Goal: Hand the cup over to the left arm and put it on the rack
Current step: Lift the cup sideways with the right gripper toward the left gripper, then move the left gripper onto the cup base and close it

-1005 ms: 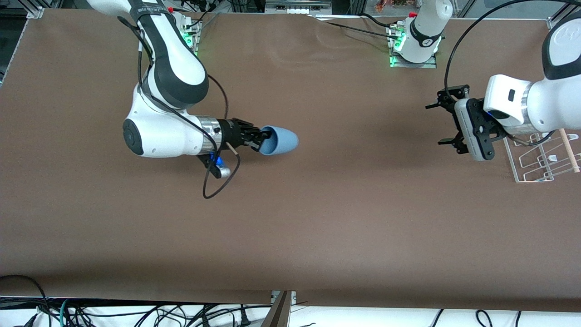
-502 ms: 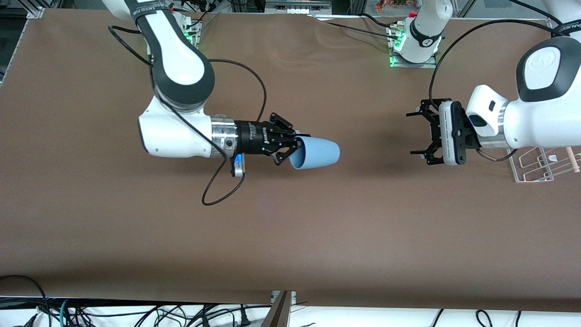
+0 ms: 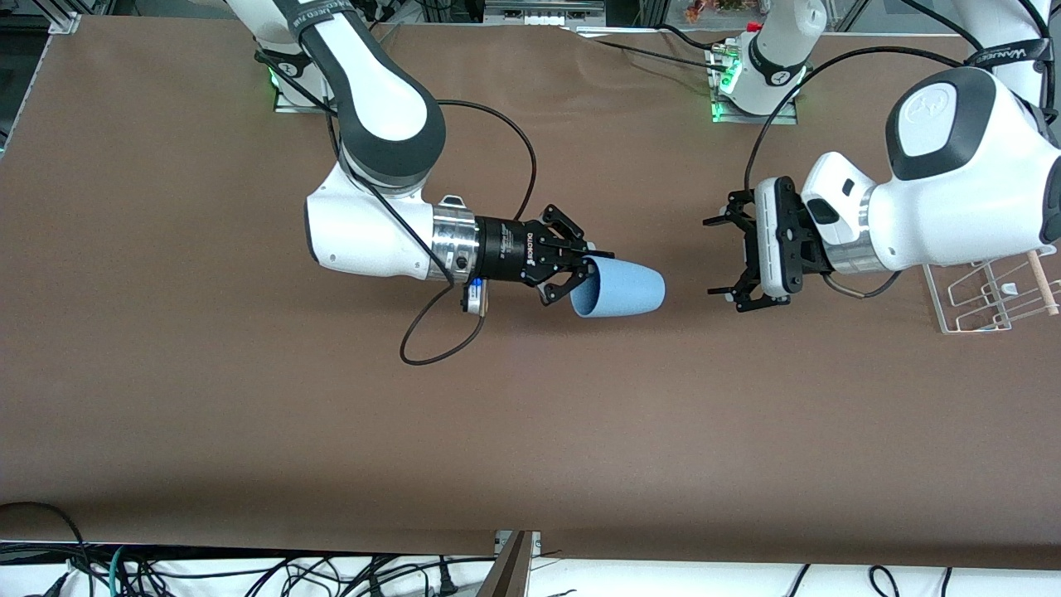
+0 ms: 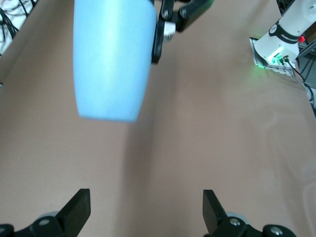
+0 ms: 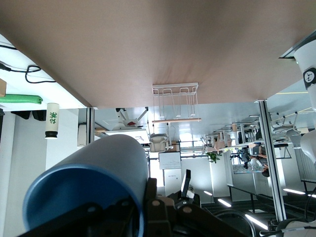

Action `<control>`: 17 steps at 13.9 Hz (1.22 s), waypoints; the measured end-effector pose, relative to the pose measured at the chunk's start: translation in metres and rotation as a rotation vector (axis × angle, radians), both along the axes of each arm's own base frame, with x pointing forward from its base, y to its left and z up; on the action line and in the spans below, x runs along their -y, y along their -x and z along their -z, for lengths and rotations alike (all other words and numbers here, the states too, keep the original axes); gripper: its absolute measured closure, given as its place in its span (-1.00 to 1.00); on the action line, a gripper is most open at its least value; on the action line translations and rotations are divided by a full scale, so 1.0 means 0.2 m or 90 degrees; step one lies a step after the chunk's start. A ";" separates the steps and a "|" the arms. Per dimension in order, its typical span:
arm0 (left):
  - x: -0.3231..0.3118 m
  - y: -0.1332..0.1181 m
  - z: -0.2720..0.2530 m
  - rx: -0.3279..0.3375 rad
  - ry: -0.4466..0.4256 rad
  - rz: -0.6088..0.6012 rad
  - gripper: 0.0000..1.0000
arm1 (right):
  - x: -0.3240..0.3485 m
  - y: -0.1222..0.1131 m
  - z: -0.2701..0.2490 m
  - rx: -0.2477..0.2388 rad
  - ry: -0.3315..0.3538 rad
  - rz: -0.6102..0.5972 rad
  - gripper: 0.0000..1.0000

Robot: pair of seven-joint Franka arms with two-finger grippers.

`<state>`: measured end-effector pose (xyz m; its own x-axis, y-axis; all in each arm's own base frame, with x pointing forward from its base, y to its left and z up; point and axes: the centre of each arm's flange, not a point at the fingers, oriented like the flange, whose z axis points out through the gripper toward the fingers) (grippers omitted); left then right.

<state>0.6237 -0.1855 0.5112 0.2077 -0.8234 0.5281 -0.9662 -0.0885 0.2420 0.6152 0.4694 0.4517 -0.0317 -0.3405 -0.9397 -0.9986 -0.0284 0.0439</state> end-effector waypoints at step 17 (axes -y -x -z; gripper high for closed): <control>0.40 -0.04 -0.06 0.121 -0.041 -0.082 -1.00 | 0.00 -0.01 -0.01 0.001 -0.002 0.003 0.90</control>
